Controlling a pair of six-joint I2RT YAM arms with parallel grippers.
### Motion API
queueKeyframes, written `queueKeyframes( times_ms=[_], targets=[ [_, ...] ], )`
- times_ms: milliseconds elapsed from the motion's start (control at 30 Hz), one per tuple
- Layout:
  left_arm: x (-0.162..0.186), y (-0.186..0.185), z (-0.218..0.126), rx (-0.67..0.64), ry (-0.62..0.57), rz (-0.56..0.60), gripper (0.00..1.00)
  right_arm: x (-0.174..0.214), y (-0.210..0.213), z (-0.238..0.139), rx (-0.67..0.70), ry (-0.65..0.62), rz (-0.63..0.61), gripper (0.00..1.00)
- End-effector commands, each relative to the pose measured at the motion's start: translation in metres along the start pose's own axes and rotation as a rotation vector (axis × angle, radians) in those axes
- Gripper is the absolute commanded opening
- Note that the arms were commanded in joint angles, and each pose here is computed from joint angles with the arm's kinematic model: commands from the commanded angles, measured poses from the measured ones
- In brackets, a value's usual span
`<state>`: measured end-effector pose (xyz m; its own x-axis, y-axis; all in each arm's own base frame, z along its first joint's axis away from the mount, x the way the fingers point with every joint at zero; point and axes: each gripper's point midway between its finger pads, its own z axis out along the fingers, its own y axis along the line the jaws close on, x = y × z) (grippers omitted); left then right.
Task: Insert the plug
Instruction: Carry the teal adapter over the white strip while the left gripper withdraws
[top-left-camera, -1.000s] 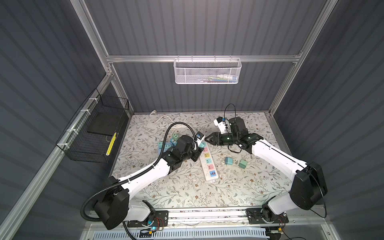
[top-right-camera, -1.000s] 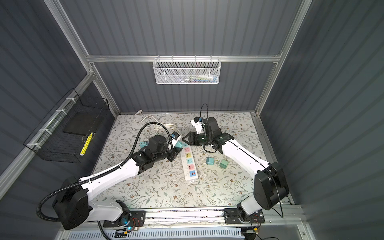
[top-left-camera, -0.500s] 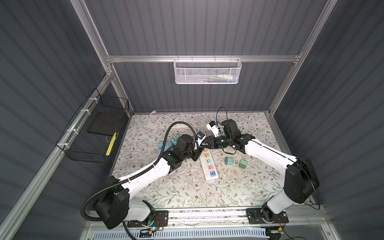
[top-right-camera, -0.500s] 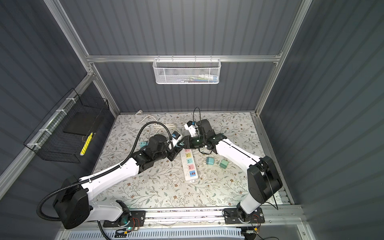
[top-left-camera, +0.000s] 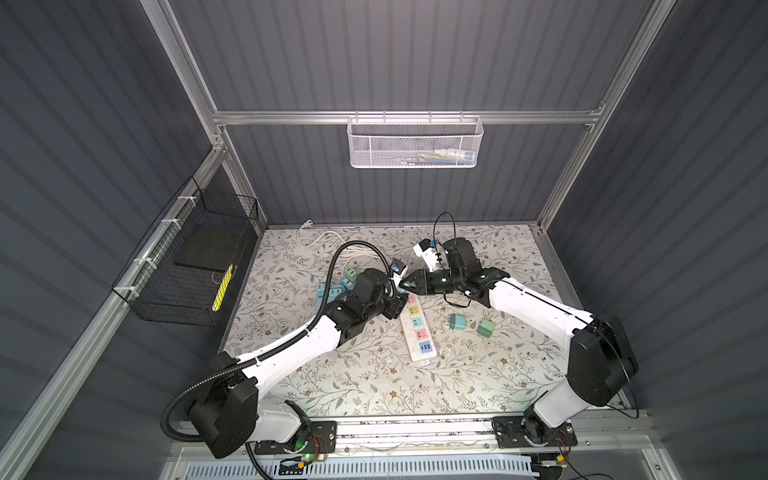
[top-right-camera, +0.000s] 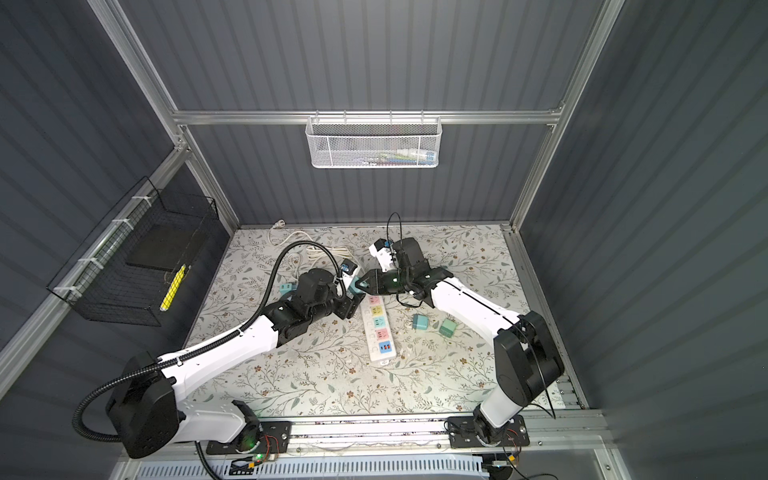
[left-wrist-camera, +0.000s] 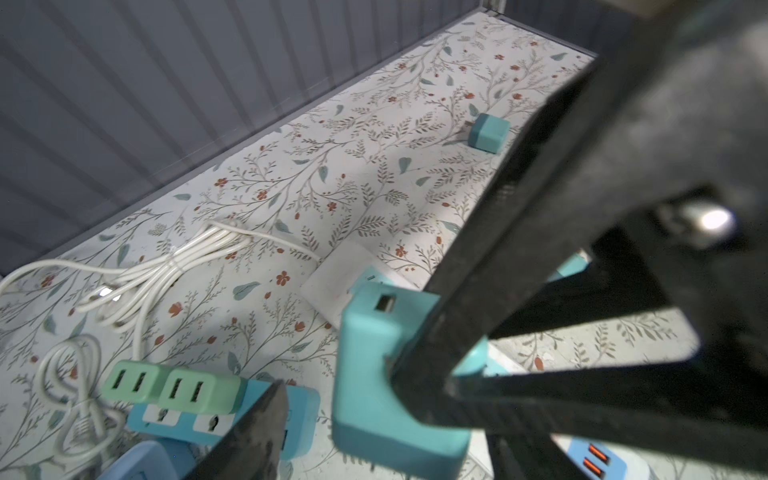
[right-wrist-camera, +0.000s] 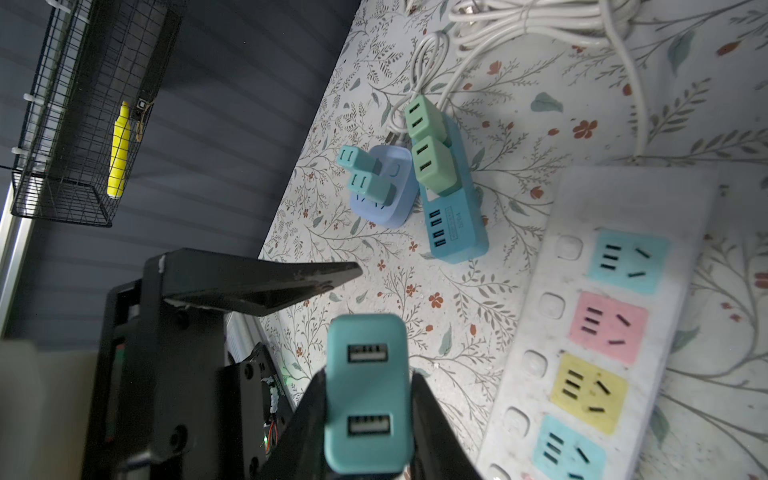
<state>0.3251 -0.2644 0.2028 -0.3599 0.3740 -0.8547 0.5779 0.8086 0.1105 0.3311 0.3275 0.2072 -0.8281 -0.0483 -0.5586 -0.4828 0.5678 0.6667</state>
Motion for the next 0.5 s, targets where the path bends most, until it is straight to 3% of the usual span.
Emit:
queueKeyframes(
  times_ms=[0, 100, 200, 333, 467],
  targets=[
    [-0.016, 0.066, -0.04, -0.341, -0.091, -0.269, 0.9, -0.012, -0.009, -0.004, 0.079, -0.079, -0.065, 0.25],
    [0.011, 0.1, -0.077, -0.535, -0.15, -0.516, 1.0, -0.012, -0.031, -0.001, 0.19, -0.107, -0.104, 0.24],
    [0.052, 0.113, -0.096, -0.627, -0.147, -0.669, 1.0, -0.012, -0.046, 0.005, 0.295, -0.142, -0.154, 0.23],
    [0.093, 0.111, -0.101, -0.65, -0.09, -0.75, 1.0, -0.012, -0.056, 0.018, 0.369, -0.185, -0.199, 0.23],
    [0.11, 0.109, -0.102, -0.649, -0.051, -0.773, 1.0, -0.015, -0.069, 0.03, 0.458, -0.228, -0.245, 0.23]
  ],
)
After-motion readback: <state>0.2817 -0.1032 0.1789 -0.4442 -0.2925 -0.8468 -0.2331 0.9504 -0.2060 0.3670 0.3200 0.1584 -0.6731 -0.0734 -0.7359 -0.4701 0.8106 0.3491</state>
